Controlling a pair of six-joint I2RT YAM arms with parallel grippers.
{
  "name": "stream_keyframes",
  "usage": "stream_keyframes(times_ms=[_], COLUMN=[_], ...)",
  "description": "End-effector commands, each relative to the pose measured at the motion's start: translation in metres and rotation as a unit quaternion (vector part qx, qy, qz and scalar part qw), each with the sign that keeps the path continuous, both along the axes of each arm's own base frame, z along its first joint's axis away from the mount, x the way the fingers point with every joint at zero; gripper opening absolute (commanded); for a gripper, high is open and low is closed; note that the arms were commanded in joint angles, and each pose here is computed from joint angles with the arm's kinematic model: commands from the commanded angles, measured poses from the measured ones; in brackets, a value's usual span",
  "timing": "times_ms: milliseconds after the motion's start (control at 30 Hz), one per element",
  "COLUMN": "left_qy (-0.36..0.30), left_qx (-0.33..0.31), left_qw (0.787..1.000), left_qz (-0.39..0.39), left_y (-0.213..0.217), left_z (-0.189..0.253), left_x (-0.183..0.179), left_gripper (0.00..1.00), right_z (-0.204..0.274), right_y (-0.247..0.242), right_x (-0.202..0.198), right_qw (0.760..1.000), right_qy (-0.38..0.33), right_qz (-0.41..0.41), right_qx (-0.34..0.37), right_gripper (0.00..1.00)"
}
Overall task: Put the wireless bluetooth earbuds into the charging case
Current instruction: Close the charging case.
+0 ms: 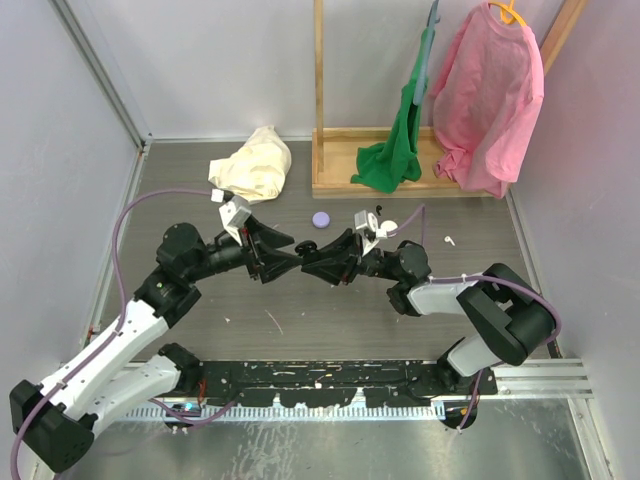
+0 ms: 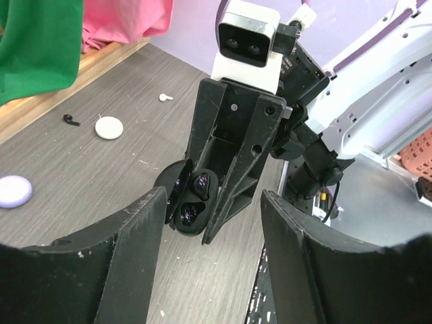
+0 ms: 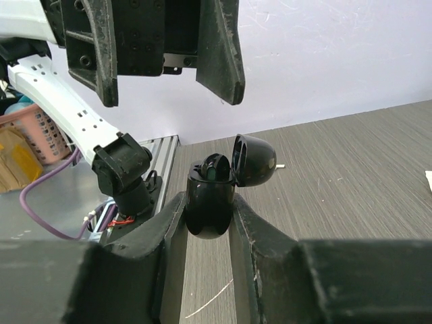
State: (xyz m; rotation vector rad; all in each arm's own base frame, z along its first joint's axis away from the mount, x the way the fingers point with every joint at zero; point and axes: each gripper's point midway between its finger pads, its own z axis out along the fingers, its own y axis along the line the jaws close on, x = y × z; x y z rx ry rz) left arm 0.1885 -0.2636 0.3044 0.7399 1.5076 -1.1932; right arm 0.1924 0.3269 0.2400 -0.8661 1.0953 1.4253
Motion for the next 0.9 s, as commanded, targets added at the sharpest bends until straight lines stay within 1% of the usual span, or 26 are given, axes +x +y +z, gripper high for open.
stream_keyframes(times_ms=[0, 167, 300, 533, 633, 733, 867], left_qy=[-0.009, 0.020, 0.029, 0.046, 0.051, 0.057, 0.060], left_qx=[-0.047, -0.088, -0.117, -0.131, -0.135, -0.143, -0.146], left_qw=[0.999, 0.996, 0.992, 0.989, 0.989, 0.988, 0.987], left_qz=[0.019, 0.027, 0.031, 0.043, 0.026, 0.001, -0.019], left_y=[0.005, 0.008, 0.010, 0.010, 0.005, -0.002, -0.007], left_z=[0.019, 0.019, 0.021, 0.017, 0.018, 0.020, 0.020], left_x=[-0.002, -0.006, -0.007, -0.002, -0.002, -0.005, -0.007], left_gripper=[0.60, 0.61, 0.61, 0.58, 0.54, 0.47, 0.45], right_z=[0.049, 0.059, 0.067, 0.077, 0.079, 0.082, 0.086], right_y=[-0.009, -0.012, -0.014, -0.017, -0.017, -0.016, -0.016], right_x=[-0.004, -0.006, -0.007, -0.012, -0.014, -0.015, -0.017], right_qw=[0.994, 0.993, 0.991, 0.990, 0.990, 0.989, 0.989], right_qy=[-0.078, -0.082, -0.084, -0.087, -0.089, -0.090, -0.091], right_qz=[-0.012, -0.018, -0.020, -0.016, -0.012, -0.010, -0.008], right_qx=[0.075, 0.089, 0.098, 0.109, 0.110, 0.113, 0.117], right_gripper=[0.06, 0.06, 0.06, 0.06, 0.06, 0.06, 0.06])
